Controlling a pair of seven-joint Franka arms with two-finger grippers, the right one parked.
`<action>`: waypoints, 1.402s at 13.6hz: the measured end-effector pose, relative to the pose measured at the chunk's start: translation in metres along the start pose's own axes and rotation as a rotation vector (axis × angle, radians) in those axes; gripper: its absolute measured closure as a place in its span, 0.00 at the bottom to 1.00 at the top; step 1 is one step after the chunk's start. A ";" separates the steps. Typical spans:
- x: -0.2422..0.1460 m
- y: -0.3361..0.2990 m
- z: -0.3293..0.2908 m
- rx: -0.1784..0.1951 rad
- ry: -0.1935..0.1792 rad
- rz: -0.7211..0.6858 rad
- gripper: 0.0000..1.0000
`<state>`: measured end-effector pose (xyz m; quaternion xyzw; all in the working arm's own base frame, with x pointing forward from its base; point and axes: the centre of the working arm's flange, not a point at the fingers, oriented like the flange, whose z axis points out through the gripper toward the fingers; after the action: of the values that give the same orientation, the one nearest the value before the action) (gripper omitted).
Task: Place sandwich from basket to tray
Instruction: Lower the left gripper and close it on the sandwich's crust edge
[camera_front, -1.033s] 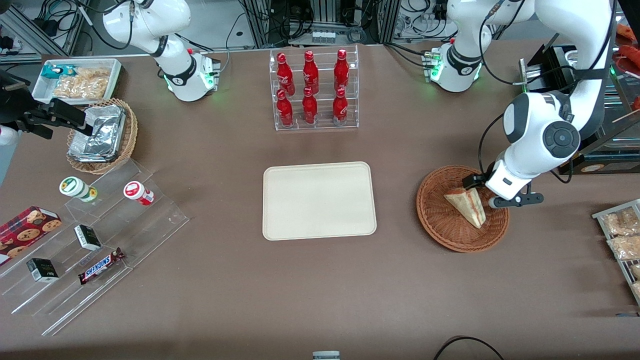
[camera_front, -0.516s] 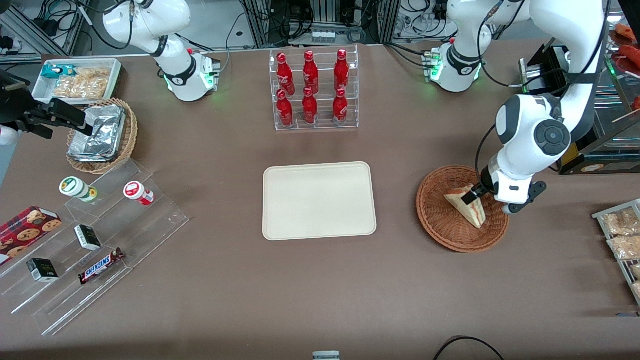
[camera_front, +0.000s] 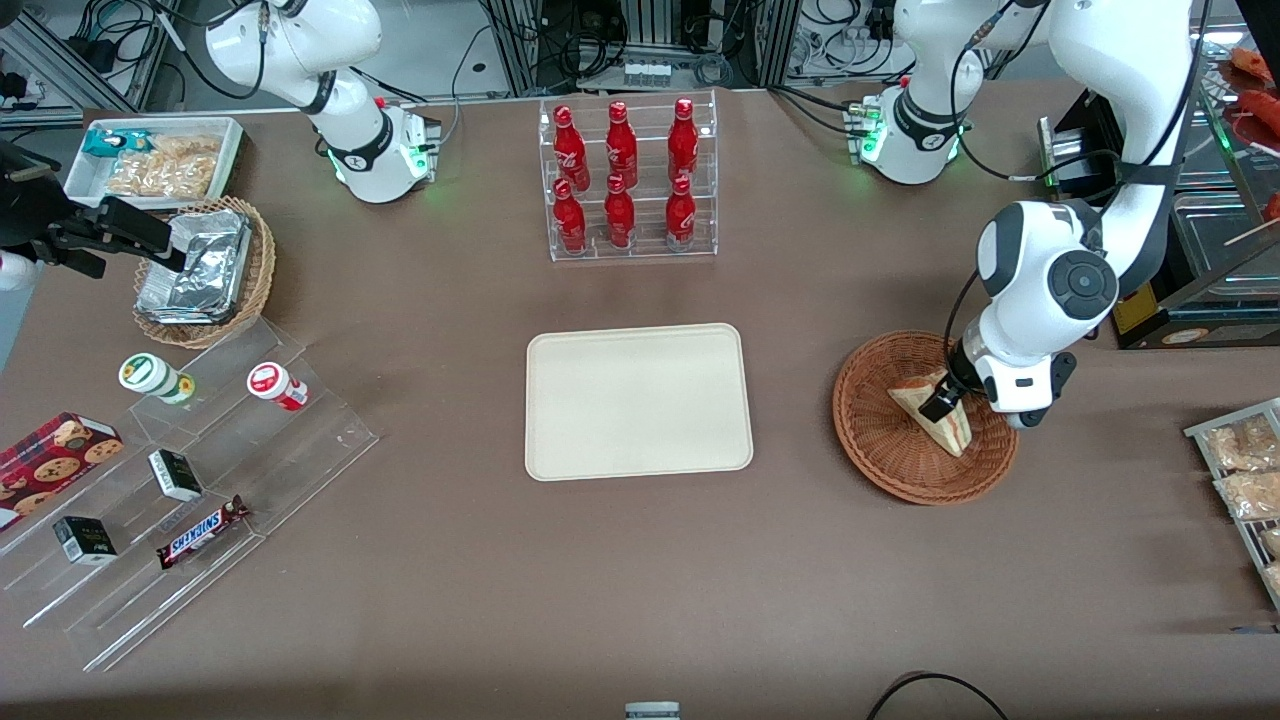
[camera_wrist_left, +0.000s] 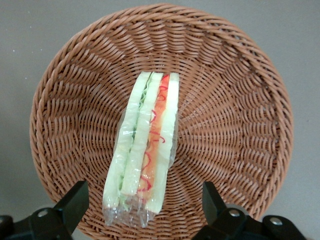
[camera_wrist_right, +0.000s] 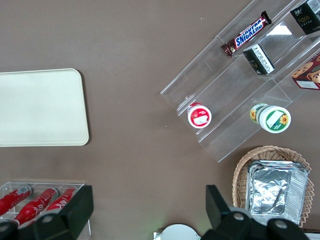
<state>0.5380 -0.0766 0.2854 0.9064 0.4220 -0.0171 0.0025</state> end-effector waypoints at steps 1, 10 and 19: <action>0.000 -0.001 0.006 0.008 -0.006 -0.003 0.00; 0.001 -0.001 0.037 0.036 -0.028 -0.011 0.40; 0.005 0.012 -0.014 0.057 -0.047 0.253 0.81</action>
<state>0.5501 -0.0803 0.2987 0.9514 0.3037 -0.0499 -0.0113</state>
